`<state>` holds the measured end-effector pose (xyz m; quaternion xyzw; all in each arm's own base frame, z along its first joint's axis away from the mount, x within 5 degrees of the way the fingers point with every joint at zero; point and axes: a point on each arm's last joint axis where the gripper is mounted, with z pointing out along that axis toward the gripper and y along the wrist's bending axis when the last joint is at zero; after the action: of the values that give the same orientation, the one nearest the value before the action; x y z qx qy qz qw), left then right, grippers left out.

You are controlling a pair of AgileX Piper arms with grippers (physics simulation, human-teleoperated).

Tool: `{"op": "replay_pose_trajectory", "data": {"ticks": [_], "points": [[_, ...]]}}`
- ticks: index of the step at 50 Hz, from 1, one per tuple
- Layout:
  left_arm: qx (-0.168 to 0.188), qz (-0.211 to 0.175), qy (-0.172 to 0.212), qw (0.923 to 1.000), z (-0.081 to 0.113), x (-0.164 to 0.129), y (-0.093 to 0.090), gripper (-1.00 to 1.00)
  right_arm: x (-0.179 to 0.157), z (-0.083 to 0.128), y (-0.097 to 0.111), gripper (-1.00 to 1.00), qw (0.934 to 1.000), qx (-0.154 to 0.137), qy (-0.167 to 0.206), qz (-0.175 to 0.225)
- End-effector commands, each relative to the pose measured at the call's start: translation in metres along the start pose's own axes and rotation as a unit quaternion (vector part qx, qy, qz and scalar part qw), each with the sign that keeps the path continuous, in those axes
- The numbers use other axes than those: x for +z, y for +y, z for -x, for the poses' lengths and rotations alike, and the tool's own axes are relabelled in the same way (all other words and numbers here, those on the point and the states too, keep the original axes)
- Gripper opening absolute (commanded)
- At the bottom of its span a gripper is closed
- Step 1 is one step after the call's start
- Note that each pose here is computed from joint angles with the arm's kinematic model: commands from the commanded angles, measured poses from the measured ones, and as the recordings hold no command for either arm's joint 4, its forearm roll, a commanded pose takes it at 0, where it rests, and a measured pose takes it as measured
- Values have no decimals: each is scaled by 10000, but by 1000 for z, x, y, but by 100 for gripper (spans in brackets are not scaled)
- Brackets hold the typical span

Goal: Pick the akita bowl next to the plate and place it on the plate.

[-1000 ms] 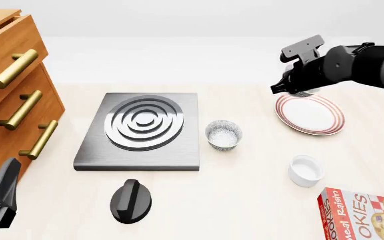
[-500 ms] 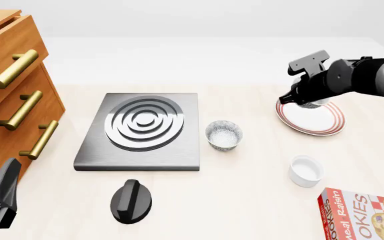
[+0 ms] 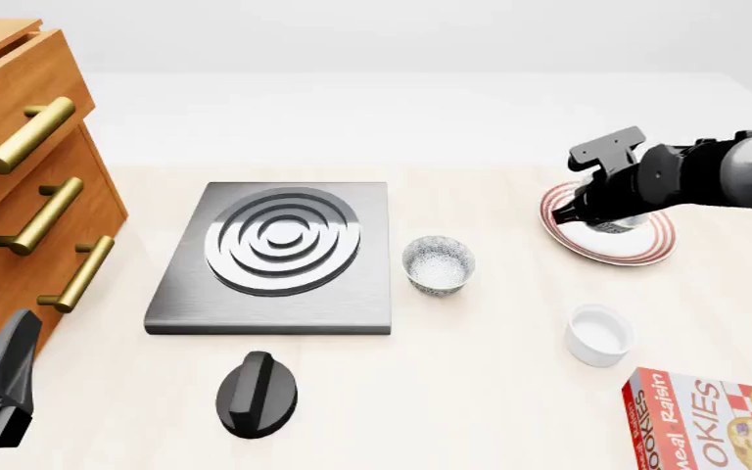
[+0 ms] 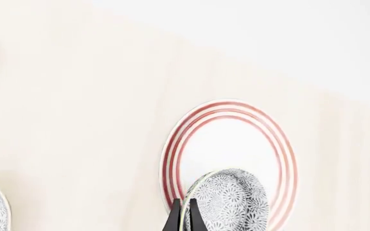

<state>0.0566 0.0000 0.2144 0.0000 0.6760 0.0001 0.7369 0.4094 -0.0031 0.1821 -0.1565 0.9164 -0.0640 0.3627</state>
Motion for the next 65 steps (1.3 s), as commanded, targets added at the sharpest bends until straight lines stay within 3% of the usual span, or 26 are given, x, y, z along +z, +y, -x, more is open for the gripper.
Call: {"op": "replay_pose_trajectory", "data": {"ticks": [1,23,51,65], "points": [[0,-1,0,10000,0,0,0,100,11,-10,-3,-100,10000,44,51,-47],[1,0,0,10000,0,0,0,100,25,-16,-10,-100,9998,96,137,-88],[0,0,0,10000,0,0,0,100,27,-3,-26,-100,9997,94,123,-175],[0,0,0,10000,0,0,0,100,39,-8,-21,-100,9997,103,168,-129]]}}
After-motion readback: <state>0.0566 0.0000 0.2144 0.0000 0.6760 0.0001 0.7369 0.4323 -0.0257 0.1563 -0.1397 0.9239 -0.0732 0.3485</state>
